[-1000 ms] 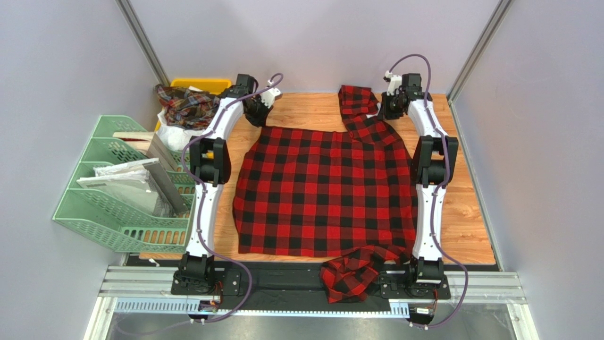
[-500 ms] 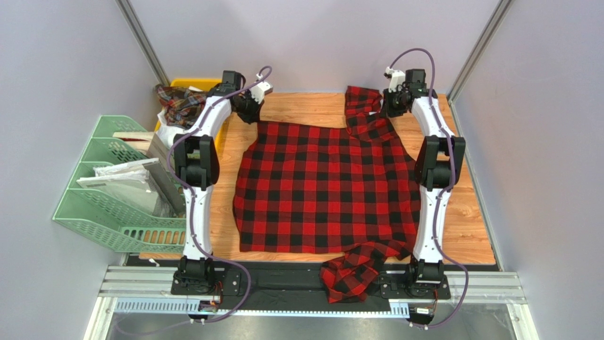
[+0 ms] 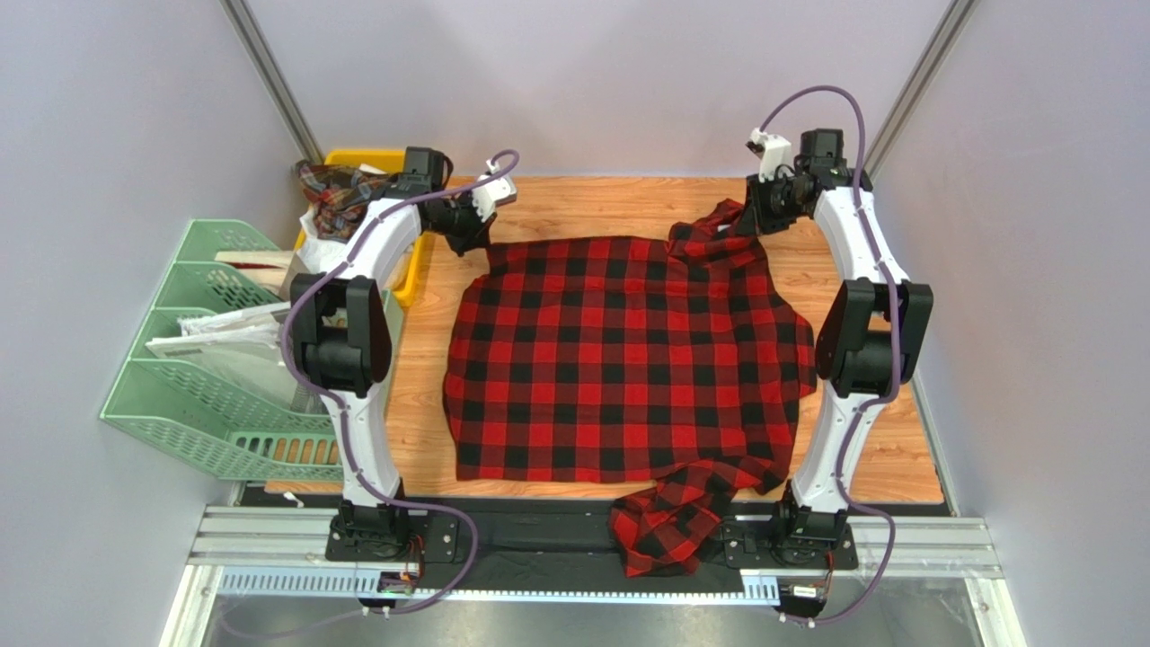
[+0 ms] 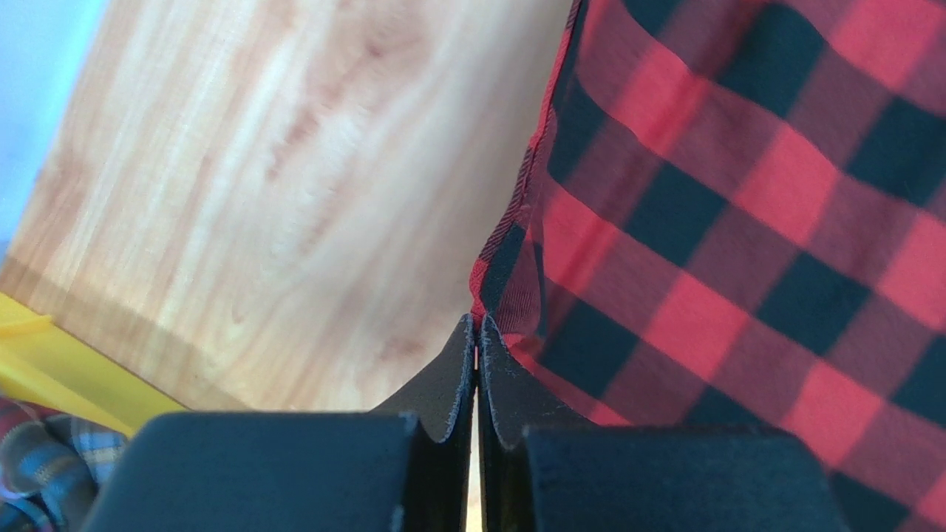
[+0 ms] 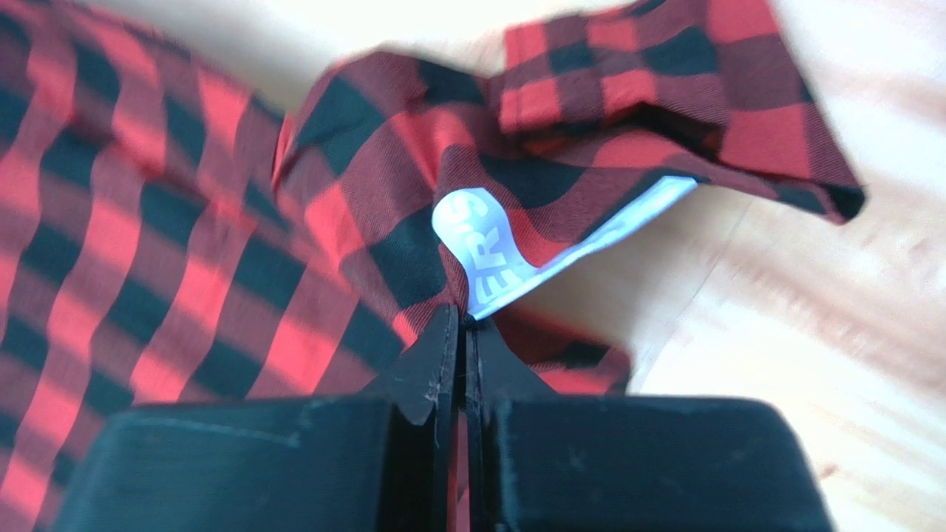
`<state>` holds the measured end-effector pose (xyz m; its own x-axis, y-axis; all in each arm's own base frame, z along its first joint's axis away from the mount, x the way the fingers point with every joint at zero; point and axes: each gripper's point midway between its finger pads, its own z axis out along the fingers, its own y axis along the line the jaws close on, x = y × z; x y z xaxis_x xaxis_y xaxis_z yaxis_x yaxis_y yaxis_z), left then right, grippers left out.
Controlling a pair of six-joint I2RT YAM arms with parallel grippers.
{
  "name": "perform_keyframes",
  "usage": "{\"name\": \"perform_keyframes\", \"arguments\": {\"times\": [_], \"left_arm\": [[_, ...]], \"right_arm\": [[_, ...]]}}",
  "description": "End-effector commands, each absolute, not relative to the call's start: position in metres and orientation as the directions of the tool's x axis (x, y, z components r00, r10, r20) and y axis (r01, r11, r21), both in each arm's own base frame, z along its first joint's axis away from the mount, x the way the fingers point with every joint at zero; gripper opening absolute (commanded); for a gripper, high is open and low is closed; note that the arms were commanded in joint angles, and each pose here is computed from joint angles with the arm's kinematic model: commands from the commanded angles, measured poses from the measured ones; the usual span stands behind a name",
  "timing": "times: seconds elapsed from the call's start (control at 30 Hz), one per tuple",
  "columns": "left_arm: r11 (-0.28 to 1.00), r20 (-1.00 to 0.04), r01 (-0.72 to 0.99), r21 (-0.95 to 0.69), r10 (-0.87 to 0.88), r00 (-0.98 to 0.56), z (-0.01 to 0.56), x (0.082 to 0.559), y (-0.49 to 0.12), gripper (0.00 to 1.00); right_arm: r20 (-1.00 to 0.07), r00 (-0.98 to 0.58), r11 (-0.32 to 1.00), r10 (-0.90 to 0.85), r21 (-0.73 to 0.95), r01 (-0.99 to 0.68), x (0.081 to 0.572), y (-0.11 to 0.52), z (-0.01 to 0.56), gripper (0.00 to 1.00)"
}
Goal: Fold and stack the long sleeve shirts
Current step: Fold the shirt
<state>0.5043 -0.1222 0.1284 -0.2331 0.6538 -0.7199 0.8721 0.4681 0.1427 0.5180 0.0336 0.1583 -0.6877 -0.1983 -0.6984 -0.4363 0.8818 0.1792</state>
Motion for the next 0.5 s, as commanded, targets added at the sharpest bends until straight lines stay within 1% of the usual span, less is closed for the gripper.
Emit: {"name": "perform_keyframes", "arguments": {"times": [0.0, 0.13, 0.3, 0.47], "left_arm": [[0.362, -0.728, 0.895, 0.259, 0.683, -0.066, 0.164, 0.481, -0.122, 0.0], [0.332, -0.704, 0.909, 0.253, 0.707, -0.063, 0.155, 0.462, -0.118, 0.0], [0.285, -0.693, 0.927, 0.244, 0.72, -0.038, 0.152, 0.441, -0.117, 0.0], [0.216, -0.653, 0.96, 0.178, 0.756, -0.048, 0.129, 0.413, -0.112, 0.0]], "right_arm": [[-0.698, -0.67, 0.844, -0.254, 0.178, -0.505, 0.48, 0.041, 0.18, 0.0], [-0.68, -0.669, 0.831, -0.302, 0.156, -0.534, 0.457, 0.04, 0.18, 0.0], [-0.628, -0.694, 0.815, -0.352, 0.159, -0.557, 0.426, 0.038, 0.165, 0.0], [-0.573, -0.718, 0.805, -0.395, 0.161, -0.571, 0.398, 0.034, 0.143, 0.0]]}}
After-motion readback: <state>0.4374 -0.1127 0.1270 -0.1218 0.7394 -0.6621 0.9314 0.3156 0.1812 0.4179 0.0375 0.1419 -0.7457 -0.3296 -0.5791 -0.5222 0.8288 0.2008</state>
